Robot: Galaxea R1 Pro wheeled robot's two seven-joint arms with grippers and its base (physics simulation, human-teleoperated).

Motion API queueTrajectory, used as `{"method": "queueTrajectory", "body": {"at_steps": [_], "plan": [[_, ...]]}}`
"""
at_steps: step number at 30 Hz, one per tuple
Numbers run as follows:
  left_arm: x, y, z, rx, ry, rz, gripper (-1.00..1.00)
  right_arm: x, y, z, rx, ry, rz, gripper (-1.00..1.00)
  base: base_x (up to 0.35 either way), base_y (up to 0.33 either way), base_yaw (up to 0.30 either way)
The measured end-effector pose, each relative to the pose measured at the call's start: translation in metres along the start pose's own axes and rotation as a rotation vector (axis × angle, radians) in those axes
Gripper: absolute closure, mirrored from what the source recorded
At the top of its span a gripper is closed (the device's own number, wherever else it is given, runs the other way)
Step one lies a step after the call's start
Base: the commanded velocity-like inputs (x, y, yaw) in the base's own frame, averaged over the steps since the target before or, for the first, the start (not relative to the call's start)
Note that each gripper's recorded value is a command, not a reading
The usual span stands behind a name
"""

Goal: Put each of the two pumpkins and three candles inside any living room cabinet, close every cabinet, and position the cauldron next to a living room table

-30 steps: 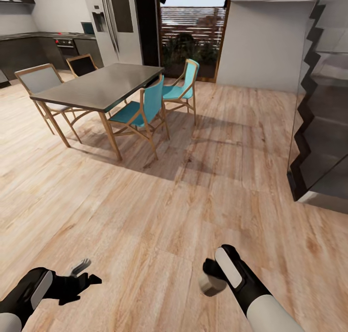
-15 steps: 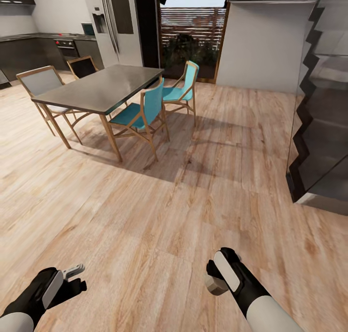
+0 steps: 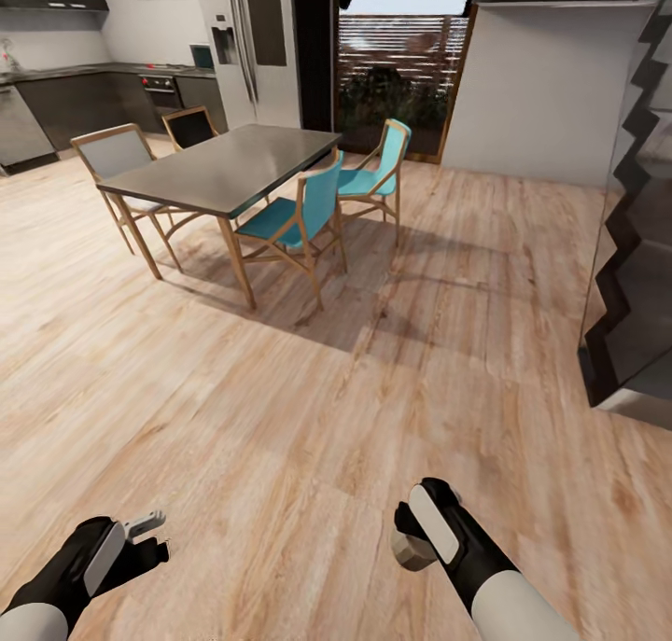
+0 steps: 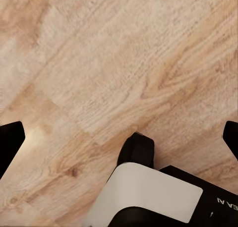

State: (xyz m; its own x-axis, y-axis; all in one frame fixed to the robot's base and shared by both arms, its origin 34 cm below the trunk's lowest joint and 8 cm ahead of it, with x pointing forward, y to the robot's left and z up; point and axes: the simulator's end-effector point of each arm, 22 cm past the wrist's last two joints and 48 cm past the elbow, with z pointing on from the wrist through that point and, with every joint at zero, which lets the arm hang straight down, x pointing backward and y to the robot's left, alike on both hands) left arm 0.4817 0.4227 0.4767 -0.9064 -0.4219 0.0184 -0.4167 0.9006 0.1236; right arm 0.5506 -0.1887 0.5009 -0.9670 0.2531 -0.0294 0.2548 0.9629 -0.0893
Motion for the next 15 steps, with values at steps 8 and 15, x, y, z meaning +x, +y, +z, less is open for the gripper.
{"method": "queueTrajectory", "body": {"at_steps": [8,15], "plan": [[0.0,0.0,0.0,0.0,0.001,0.002,-1.0,0.003,0.01,-0.002,0.006,-0.016,-0.071,1.0,-0.09,0.0,0.291],[0.0,-0.001,0.0,0.001,-0.001,0.001,-1.0,0.003,0.011,-0.002,0.007,-0.016,-0.078,1.0,-0.034,0.0,0.292]]}}
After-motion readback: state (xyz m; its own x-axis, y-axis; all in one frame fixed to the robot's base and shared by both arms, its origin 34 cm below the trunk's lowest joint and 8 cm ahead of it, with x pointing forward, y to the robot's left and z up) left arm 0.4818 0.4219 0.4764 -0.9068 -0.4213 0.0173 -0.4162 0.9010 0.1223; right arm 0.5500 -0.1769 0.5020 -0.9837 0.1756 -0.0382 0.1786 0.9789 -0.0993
